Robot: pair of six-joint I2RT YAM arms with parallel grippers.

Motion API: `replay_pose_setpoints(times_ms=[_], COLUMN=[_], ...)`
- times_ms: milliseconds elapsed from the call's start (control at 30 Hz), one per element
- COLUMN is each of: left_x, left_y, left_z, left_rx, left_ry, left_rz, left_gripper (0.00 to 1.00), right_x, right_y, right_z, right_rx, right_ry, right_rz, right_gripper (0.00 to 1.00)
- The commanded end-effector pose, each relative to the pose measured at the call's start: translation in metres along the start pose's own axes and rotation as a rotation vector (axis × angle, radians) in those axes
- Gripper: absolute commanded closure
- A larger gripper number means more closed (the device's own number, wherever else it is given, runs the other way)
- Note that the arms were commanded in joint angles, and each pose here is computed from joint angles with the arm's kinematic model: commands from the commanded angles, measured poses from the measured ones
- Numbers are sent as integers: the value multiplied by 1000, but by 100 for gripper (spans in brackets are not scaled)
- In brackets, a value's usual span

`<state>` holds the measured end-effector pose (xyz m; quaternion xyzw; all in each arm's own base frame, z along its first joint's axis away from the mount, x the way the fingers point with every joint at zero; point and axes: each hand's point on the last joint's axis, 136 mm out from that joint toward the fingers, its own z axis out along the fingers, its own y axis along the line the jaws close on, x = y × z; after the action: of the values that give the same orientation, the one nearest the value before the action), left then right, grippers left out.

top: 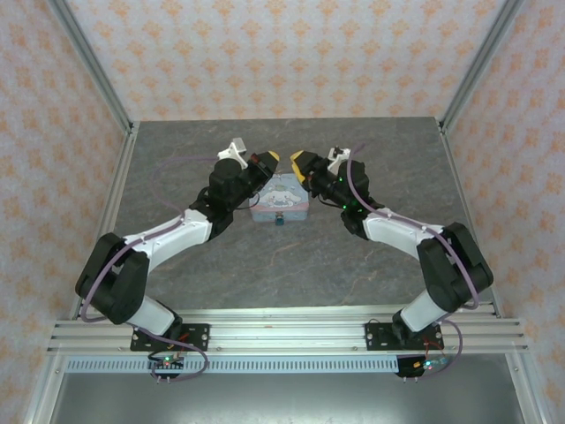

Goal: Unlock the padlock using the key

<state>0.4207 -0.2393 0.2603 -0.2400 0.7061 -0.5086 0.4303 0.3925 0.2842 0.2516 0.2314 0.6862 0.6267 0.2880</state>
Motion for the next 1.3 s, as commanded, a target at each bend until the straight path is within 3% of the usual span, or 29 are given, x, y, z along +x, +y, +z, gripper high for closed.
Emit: replay_pose_setpoints(times_ms=[0,1033,1267], left_x=[-10,-6,-3], left_y=[-14,-17,-16], left_z=[6,25,25], left_rx=[70,82,75], left_ry=[-64,-94,-91], left_rz=[-64,-127,-127], left_gripper=[100,100,100], right_x=[2,21,20], right_y=[28,18,17], right_z=[8,17,19], right_rx=[-104,-92,-89], right_ry=[2,50,45], right_rz=[4,23,25], right_gripper=[63,76,96])
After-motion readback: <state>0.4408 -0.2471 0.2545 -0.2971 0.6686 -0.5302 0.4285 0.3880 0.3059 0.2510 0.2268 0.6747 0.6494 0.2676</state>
